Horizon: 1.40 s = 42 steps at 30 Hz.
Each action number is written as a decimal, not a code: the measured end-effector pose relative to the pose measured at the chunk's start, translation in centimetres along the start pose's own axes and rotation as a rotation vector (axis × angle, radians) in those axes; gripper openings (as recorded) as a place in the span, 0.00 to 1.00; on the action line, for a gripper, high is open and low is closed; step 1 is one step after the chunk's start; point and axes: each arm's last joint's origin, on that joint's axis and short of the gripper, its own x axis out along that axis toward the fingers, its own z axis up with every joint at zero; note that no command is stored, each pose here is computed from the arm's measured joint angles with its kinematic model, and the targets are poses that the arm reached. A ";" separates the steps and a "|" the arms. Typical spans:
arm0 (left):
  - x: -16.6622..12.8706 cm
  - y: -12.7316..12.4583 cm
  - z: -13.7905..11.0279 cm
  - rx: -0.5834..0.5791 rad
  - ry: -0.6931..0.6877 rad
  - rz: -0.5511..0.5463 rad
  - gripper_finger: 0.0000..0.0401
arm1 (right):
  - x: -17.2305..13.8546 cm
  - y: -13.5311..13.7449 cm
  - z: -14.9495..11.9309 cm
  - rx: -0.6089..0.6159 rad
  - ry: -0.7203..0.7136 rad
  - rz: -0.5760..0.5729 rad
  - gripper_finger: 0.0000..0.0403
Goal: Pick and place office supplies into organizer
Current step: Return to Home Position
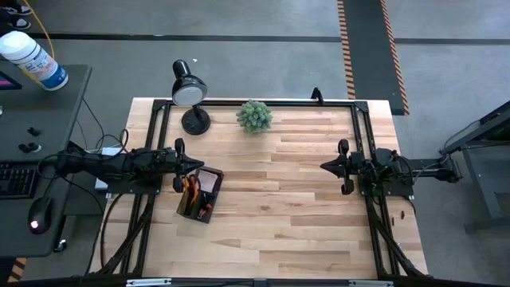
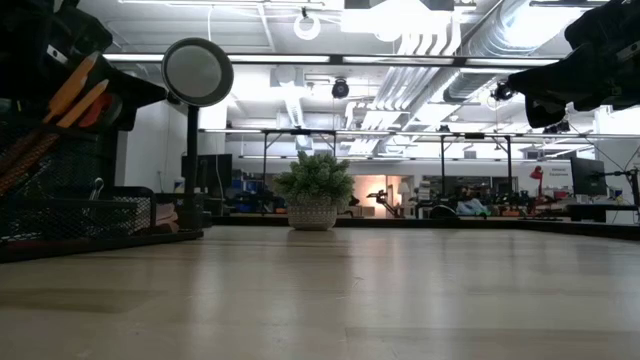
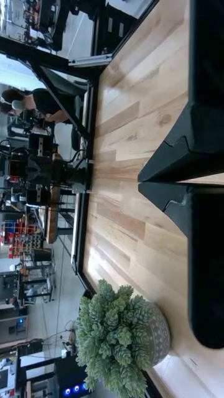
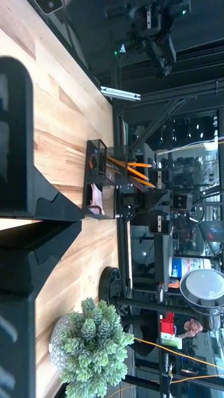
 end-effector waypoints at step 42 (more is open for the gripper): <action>0.0 0.0 0.0 0.000 0.001 0.001 0.00 | 0.0 0.0 0.0 0.000 0.001 0.000 0.01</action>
